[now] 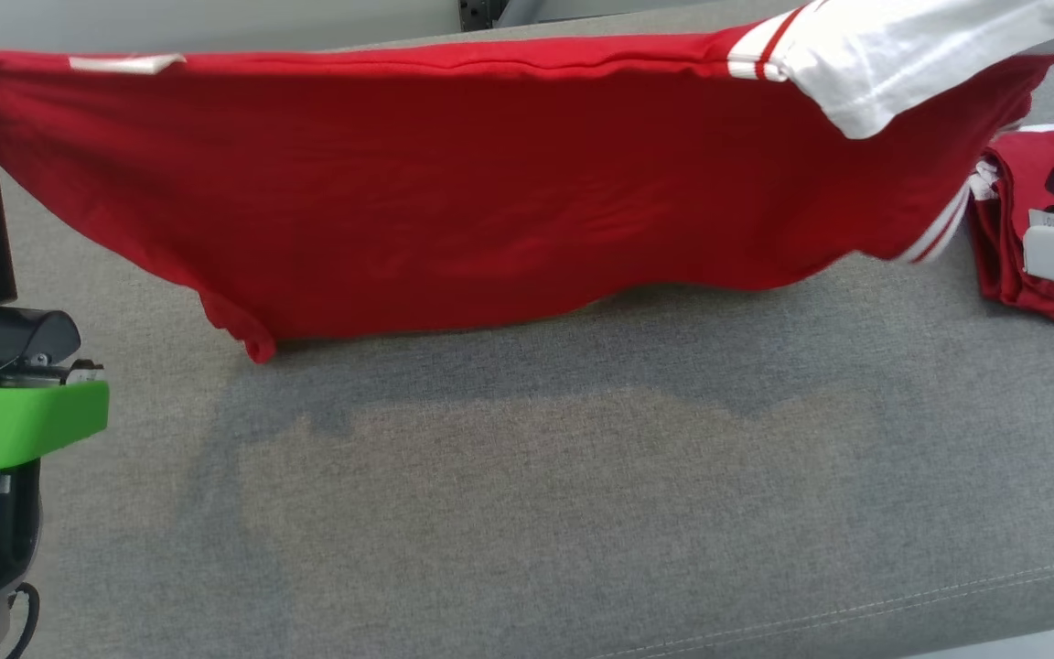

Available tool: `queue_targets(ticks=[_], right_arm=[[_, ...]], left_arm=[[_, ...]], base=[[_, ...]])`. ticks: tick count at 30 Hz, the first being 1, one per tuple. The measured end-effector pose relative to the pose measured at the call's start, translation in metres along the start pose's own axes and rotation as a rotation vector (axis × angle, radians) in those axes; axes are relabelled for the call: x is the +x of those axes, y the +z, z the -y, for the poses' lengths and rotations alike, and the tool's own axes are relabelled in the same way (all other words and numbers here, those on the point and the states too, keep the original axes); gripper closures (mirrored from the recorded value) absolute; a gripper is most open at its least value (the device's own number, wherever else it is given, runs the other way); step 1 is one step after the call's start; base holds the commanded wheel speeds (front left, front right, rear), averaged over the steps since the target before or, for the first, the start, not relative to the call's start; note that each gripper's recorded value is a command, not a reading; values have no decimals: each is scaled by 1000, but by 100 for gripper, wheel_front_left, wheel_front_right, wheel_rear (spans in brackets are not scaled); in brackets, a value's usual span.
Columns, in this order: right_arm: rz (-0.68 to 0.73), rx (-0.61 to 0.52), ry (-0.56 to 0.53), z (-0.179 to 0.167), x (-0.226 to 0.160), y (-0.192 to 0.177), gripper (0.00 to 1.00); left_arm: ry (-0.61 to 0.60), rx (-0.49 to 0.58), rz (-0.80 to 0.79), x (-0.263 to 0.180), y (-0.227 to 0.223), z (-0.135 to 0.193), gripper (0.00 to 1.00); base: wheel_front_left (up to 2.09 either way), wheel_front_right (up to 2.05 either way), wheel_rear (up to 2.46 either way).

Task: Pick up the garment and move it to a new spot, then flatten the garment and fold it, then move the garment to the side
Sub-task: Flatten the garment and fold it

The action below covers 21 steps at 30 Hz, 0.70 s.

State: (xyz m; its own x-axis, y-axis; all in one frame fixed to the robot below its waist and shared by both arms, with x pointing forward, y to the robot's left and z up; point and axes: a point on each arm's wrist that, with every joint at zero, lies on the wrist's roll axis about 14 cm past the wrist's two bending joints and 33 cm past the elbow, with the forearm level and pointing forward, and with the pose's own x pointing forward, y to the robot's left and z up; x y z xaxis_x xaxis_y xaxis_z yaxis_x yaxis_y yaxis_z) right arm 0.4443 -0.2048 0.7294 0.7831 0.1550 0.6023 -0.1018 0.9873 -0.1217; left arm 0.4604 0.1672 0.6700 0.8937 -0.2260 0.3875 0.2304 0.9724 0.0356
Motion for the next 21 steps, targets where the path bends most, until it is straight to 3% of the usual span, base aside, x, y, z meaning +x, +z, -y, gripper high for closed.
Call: queue_targets(ticks=[10,21], right_arm=[[71,12,19,4,16,36,100],[13,53,51,4,46,6,100]], left_arm=[[-6,33,127,4,54,-3,100],[-54,-19,114,38,35,2,100]], base=[[0,0,0],[0,0,0]])
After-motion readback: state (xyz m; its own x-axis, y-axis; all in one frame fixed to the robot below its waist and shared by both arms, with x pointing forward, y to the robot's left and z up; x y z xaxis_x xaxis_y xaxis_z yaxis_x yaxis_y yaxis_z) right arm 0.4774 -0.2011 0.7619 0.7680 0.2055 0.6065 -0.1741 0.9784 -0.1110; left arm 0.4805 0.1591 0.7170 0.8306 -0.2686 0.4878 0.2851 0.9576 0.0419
